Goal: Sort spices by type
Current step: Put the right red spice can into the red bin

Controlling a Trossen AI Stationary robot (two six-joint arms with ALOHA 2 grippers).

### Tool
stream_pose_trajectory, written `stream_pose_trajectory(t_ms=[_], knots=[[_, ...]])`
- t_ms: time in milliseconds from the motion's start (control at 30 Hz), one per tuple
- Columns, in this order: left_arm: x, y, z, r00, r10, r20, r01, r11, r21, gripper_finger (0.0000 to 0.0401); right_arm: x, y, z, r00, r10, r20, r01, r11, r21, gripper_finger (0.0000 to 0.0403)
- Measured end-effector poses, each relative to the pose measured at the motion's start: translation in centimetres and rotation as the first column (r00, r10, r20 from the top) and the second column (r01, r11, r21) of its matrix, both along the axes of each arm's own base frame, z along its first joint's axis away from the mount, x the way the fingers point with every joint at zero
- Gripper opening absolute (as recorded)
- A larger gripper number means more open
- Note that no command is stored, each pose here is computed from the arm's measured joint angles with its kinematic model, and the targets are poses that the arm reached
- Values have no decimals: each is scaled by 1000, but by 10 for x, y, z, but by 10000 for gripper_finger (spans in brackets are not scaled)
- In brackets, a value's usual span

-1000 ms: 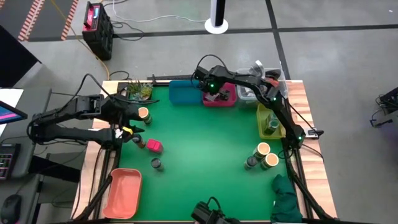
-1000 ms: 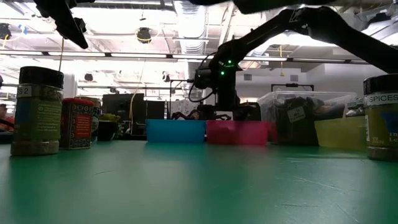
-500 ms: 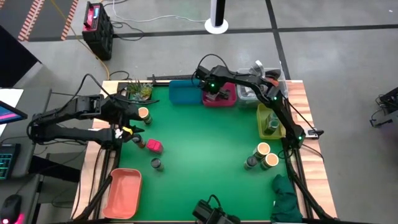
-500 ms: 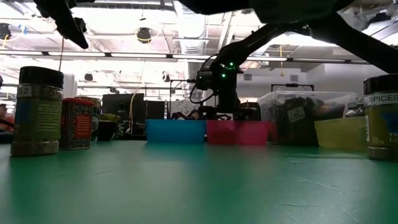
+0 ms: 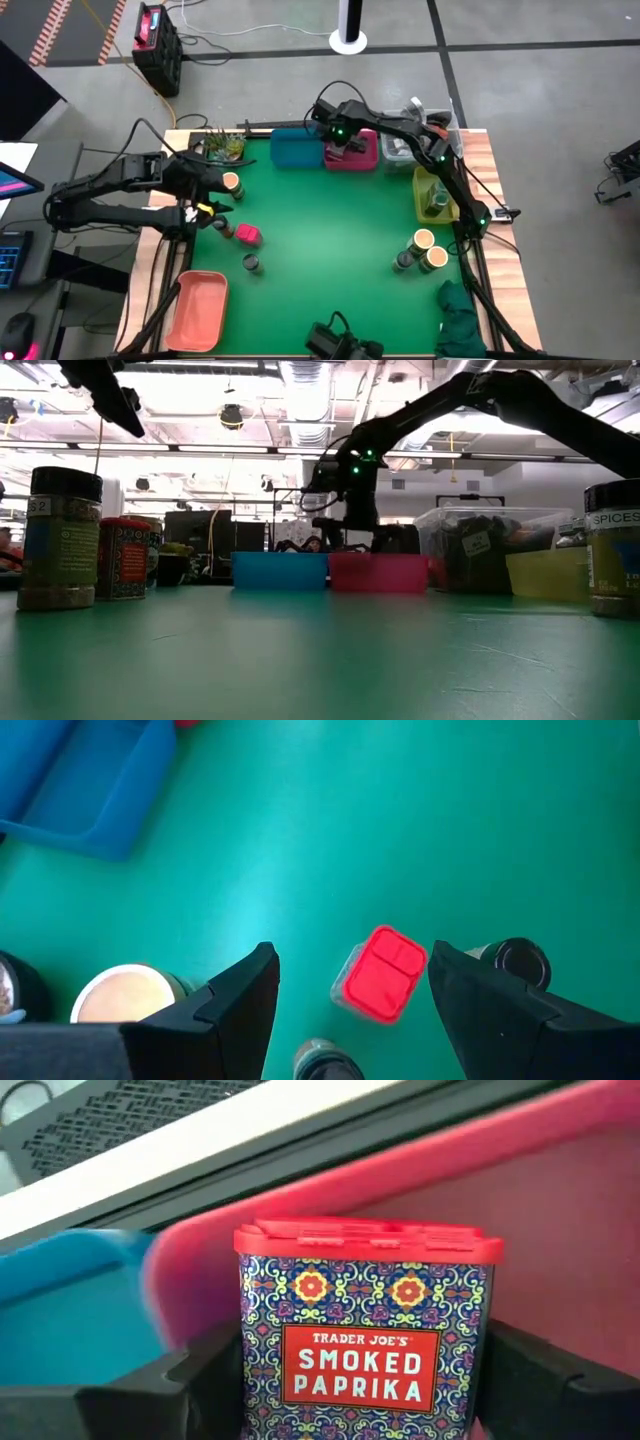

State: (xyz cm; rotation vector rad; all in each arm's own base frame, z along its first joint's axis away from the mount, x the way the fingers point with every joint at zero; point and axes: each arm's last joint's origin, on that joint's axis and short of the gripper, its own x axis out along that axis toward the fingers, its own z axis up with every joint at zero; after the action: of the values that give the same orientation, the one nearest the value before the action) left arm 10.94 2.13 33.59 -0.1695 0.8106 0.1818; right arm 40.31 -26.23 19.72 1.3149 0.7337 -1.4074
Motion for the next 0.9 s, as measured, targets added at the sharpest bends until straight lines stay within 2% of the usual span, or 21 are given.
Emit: stream_pose_trajectory(t_ms=[233,333,400,500,600,667,800,900], knots=[[4,1,4,997,47,66,-45,998,-35,244,3,13,35,994,68,-82,-73,995,-62,323],[8,2,9,989,76,130,-69,996,-57,244,9,25,57,982,142,-128,-159,978,-132,323],[12,2,13,978,87,189,-76,995,-64,244,13,36,71,963,212,-167,-242,952,-187,323],[20,3,13,956,80,281,-54,994,-98,244,18,60,94,912,369,-181,-406,877,-256,323],[30,3,9,933,42,357,11,989,-145,244,20,91,116,845,484,-226,-533,792,-298,324],[37,3,2,910,34,412,44,983,-178,244,21,111,127,810,527,-257,-586,743,-322,324],[48,7,-16,879,87,469,54,959,-278,244,24,149,143,747,599,-287,-664,655,-360,324],[51,11,-24,860,123,496,52,945,-324,244,28,178,149,679,661,-321,-732,574,-366,324]])
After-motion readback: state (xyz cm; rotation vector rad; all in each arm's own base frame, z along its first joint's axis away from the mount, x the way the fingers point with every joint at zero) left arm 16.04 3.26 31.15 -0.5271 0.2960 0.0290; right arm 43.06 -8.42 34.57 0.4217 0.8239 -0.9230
